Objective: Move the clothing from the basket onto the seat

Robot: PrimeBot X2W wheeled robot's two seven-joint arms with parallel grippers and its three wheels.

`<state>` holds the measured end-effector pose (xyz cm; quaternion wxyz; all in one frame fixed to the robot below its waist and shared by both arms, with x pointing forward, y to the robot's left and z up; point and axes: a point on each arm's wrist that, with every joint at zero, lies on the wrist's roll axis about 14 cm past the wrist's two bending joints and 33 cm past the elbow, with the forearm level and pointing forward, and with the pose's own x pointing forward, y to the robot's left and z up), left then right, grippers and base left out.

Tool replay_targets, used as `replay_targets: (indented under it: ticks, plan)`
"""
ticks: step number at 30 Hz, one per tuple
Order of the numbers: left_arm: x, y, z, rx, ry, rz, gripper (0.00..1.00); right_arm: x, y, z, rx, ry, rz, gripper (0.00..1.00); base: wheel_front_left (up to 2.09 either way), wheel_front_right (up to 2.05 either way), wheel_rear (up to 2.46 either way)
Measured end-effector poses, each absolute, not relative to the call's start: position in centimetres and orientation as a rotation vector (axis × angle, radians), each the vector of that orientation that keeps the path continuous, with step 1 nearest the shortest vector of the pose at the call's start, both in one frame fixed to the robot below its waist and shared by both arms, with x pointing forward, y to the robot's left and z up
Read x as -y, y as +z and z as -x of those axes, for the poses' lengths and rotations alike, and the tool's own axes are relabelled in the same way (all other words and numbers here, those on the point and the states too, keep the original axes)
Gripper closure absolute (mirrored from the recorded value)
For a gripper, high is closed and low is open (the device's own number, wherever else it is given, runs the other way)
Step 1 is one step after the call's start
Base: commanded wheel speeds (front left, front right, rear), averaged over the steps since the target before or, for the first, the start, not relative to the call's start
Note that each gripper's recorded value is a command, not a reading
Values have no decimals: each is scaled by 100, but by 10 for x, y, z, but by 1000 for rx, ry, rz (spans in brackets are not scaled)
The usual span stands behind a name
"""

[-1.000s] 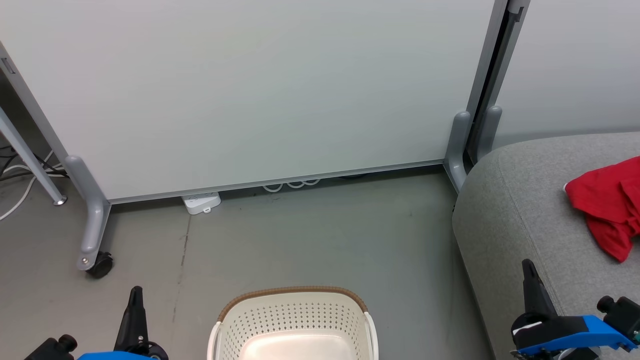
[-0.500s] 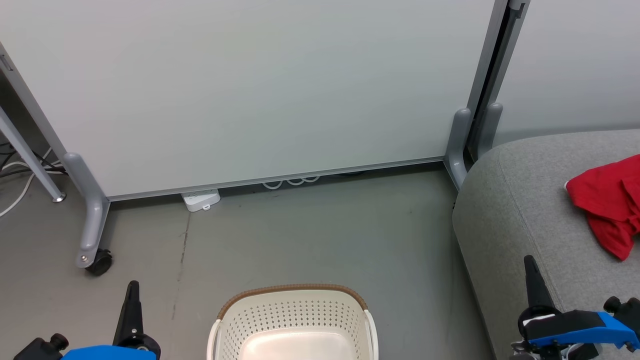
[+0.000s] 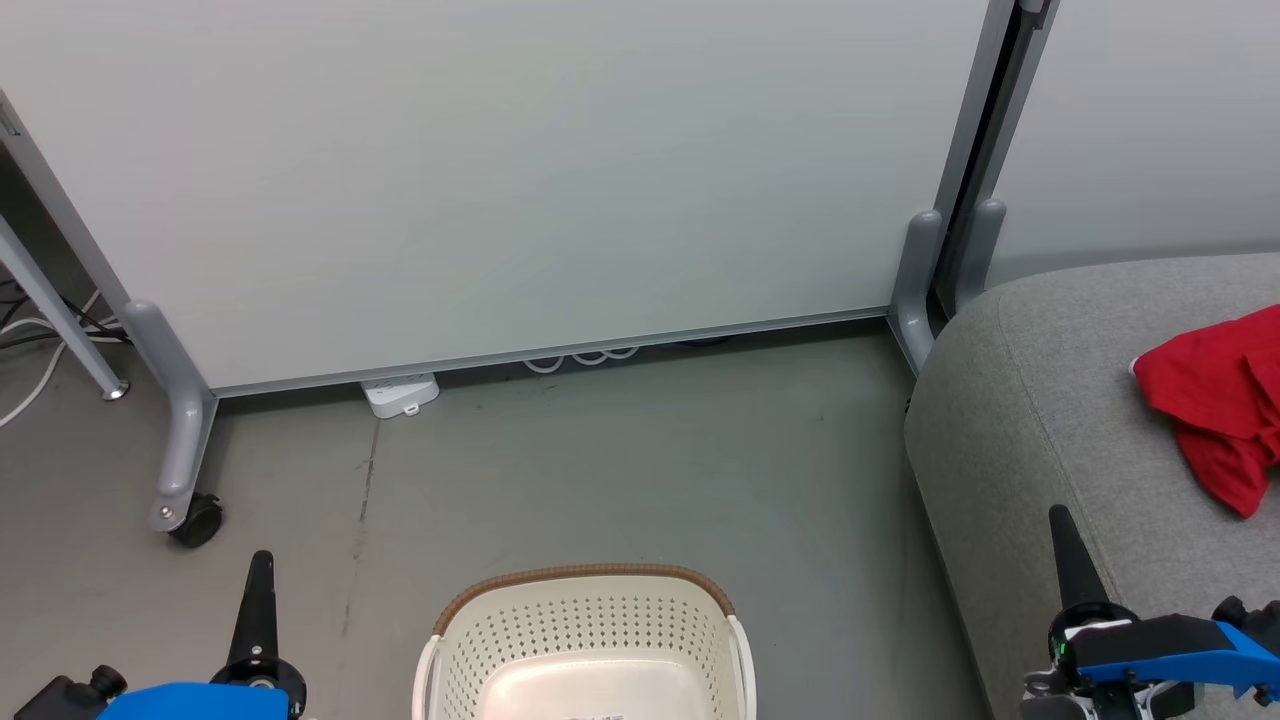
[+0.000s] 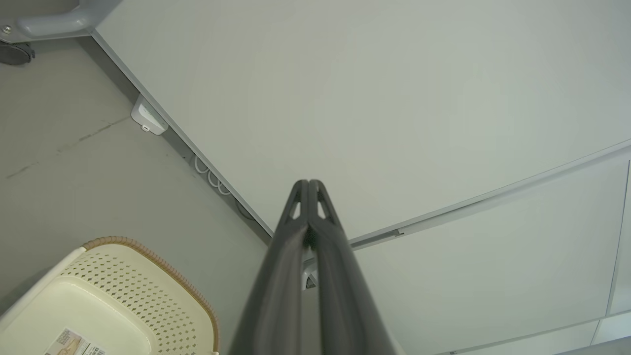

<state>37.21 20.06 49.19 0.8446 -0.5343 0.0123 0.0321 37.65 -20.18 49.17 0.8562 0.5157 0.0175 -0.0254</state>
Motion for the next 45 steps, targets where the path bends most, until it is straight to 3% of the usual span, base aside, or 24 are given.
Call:
replay_targets:
  ticks: [45]
  plan:
    - [-199,500,-385,-19,24,1498,100,200,501,-385,-18,-21,-1485,100,0,0,0]
